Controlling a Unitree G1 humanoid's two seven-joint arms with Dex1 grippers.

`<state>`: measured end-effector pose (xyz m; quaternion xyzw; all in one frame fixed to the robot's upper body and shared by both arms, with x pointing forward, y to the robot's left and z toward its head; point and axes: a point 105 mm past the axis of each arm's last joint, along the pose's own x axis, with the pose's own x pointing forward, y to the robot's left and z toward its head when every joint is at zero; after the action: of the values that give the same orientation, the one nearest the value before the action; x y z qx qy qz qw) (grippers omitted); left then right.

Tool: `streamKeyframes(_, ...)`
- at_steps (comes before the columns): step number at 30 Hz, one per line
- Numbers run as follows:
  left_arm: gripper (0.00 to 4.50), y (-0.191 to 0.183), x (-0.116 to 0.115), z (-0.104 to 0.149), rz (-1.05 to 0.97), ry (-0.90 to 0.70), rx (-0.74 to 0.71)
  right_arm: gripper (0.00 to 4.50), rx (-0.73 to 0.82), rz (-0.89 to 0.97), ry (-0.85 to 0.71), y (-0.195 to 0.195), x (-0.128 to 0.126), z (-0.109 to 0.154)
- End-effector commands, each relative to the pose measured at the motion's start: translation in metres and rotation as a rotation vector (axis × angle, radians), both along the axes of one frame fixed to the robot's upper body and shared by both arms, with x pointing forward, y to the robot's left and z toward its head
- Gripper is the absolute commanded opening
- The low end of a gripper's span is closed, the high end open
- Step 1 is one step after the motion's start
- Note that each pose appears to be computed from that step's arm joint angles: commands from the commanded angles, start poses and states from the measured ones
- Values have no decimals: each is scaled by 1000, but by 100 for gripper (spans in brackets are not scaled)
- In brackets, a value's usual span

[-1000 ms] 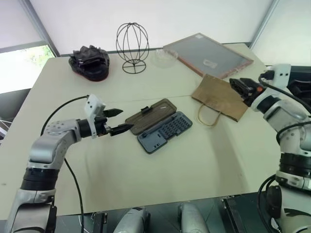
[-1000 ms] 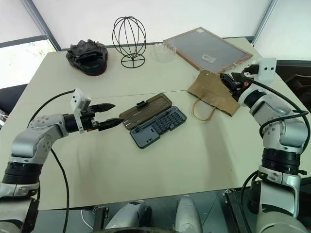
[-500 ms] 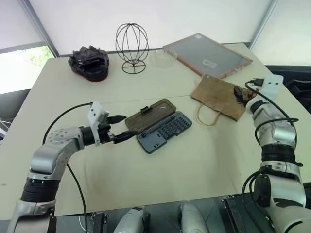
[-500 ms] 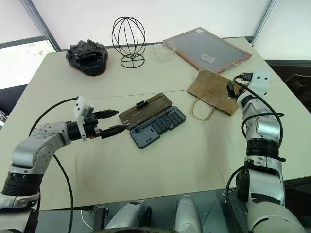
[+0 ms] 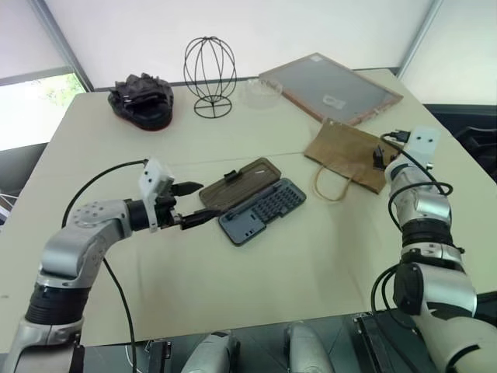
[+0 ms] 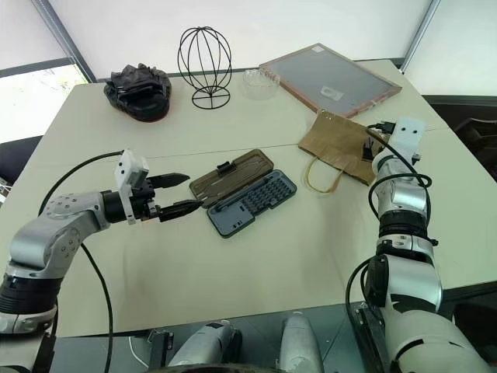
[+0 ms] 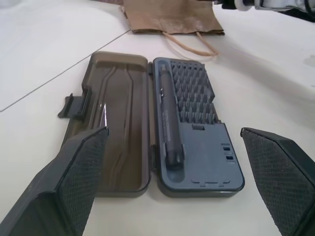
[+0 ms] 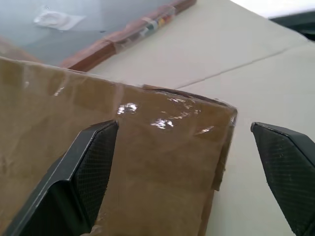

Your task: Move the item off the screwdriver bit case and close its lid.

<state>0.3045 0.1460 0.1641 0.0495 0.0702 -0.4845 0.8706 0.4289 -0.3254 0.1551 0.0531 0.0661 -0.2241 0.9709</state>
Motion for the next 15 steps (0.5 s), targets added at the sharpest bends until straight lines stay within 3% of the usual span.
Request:
streamKeyframes(1,450,-2,-4,15,-8,-60,-4,444,70,-42,-33,-4,1,13)
streamKeyframes(5,450,-3,-6,13,-5,-59,2,444,168,-59,-11,1,0,1)
streamKeyframes(8,450,-3,-6,14,-3,-63,3,366,260,-76,-3,3,-1,-8)
streamKeyframes(15,450,-3,-3,15,0,-72,3,6,367,-90,3,6,-3,-16)
